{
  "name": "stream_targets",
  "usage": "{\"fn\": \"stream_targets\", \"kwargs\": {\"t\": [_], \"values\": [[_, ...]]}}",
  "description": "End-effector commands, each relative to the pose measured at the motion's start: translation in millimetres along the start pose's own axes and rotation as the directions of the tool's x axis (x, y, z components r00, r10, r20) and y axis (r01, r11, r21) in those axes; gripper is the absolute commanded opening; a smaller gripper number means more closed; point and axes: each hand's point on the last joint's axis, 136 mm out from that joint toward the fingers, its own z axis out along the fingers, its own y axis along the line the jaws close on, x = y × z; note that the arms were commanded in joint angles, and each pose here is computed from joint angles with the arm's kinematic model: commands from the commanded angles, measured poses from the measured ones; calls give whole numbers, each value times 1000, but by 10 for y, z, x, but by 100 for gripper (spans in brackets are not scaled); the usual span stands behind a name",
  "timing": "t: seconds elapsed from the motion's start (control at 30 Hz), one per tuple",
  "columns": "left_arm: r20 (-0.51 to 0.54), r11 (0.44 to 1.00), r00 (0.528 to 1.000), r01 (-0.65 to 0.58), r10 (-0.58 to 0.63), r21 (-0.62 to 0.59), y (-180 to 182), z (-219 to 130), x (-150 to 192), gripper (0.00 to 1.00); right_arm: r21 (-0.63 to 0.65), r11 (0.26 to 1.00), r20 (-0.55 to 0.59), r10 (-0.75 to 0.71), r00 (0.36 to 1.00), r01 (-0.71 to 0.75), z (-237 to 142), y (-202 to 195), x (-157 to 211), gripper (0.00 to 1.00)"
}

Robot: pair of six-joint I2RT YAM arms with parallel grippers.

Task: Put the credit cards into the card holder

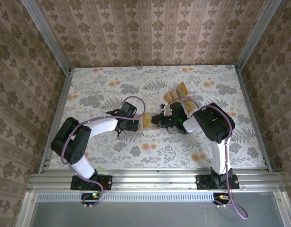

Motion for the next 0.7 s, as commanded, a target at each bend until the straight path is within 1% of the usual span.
{"fn": "stream_targets", "kwargs": {"t": [0.0,0.67], "values": [[-89,998,996,-27,22,-56,78,85,233,100,109,992,-35,69,997,-65,-43,-363,181,0],[-93,998,995,-28,23,-58,78,91,241,100,109,993,-95,62,993,-52,145,-317,344,0]]}}
